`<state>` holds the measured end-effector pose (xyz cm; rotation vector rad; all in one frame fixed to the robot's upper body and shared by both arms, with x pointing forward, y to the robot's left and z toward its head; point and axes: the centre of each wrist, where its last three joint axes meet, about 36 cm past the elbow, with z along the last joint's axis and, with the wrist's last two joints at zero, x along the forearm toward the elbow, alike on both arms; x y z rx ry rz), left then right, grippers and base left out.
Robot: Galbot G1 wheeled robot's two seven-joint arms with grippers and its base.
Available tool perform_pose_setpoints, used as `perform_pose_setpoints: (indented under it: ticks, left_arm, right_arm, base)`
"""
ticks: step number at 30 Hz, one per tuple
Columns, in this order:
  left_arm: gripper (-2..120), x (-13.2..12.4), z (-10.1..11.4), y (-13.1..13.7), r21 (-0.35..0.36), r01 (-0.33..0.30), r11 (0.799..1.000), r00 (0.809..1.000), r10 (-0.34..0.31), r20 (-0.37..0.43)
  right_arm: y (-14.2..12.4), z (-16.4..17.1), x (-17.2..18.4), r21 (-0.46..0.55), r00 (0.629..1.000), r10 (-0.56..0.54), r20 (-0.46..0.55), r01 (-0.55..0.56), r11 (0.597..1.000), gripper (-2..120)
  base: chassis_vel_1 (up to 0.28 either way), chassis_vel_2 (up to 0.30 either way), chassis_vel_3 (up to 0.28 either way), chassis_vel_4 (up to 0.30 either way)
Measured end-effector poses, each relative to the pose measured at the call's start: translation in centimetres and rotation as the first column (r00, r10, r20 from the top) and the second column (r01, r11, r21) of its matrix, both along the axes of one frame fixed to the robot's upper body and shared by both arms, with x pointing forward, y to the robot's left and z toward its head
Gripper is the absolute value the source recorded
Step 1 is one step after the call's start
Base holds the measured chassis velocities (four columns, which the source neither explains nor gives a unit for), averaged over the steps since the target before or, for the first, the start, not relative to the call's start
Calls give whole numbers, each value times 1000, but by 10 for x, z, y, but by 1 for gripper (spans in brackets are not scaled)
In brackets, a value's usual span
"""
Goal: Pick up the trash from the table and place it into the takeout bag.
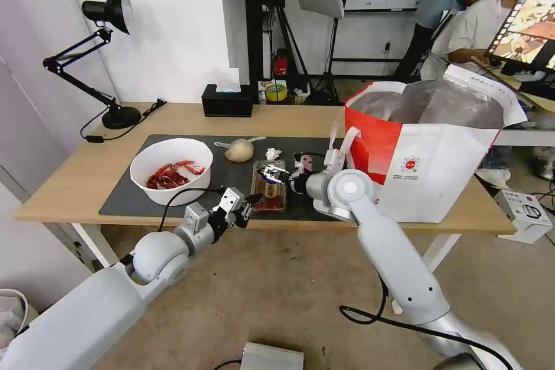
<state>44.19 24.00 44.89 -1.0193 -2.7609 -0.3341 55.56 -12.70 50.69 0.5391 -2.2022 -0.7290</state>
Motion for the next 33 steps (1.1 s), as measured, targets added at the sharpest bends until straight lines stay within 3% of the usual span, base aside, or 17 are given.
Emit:
perform_pose_setpoints:
  ticks: [25, 31, 33]
  left_arm:
    - [0, 0, -1, -1, -13, 1, 1000, 1000, -1, 11]
    - [0, -1, 2, -1, -14, 5, 1000, 1000, -5, 16]
    - [0, -1, 3, 0, -14, 5, 1000, 1000, -5, 20]
  right_arm:
    - [19, -4, 14, -23, 1000, 20, -21, -20, 1000, 100]
    - [17, -5, 13, -40, 1000, 11, -28, -12, 999, 79]
    - [16, -6, 12, -43, 1000, 10, -30, -11, 999, 68]
  base:
    - [0, 0, 0, 0]
    - [0, 0, 0, 0]
    - [0, 0, 0, 0]
